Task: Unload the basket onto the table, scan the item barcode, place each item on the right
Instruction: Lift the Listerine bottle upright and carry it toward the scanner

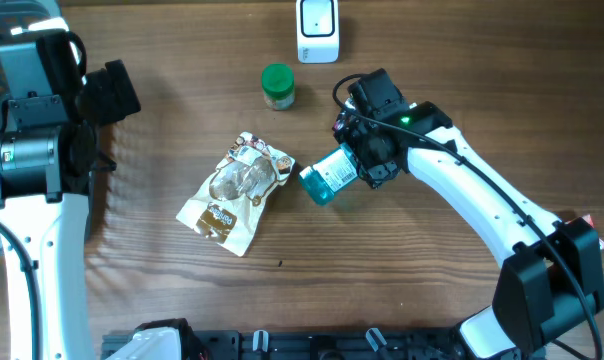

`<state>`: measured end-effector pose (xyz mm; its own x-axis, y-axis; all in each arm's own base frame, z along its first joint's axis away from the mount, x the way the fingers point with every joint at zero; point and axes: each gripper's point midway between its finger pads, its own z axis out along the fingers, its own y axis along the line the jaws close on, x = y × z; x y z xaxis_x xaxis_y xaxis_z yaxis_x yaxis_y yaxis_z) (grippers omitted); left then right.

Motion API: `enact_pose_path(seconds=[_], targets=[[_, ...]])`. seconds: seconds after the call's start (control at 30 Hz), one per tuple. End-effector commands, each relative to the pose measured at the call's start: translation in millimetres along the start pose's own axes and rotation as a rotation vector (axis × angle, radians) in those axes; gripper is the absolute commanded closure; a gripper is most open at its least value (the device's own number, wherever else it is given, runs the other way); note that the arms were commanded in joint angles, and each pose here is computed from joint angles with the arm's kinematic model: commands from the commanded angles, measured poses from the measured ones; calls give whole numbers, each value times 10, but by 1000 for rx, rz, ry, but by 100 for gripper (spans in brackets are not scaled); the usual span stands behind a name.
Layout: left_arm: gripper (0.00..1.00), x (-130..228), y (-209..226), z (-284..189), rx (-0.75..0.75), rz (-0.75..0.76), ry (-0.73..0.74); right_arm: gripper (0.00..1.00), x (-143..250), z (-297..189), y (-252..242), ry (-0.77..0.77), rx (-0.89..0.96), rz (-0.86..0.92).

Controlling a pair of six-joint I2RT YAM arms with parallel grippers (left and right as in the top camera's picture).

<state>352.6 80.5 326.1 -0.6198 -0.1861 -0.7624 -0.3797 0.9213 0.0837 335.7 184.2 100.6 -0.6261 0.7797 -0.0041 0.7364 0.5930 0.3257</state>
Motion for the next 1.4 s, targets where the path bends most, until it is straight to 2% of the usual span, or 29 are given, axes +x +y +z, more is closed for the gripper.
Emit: enact_pose_path(seconds=[0.0, 0.2, 0.57, 0.77, 0.93, 1.23, 1.37], targets=[[0, -43, 44, -54, -8, -5, -20, 36, -21, -109, 61, -10, -35, -16], [0, -42, 44, -53, -8, -5, -19, 39, 62, -109, 3, 36, -14, -12], [0, -42, 44, -53, -8, -5, -19, 38, 250, -133, 93, 147, -60, -28], [0, -43, 44, -54, -8, -5, -20, 38, -69, -151, 424, -63, -176, -402], [0, -41, 44, -53, -8, -4, -19, 39, -141, -208, 658, -156, -248, -675], [0, -42, 44, -54, -8, -5, -19, 39, -209, -454, 1219, -341, -443, -941], [0, -42, 44, -54, -8, -5, -19, 39, -28, -639, 1505, -359, -616, -1085]])
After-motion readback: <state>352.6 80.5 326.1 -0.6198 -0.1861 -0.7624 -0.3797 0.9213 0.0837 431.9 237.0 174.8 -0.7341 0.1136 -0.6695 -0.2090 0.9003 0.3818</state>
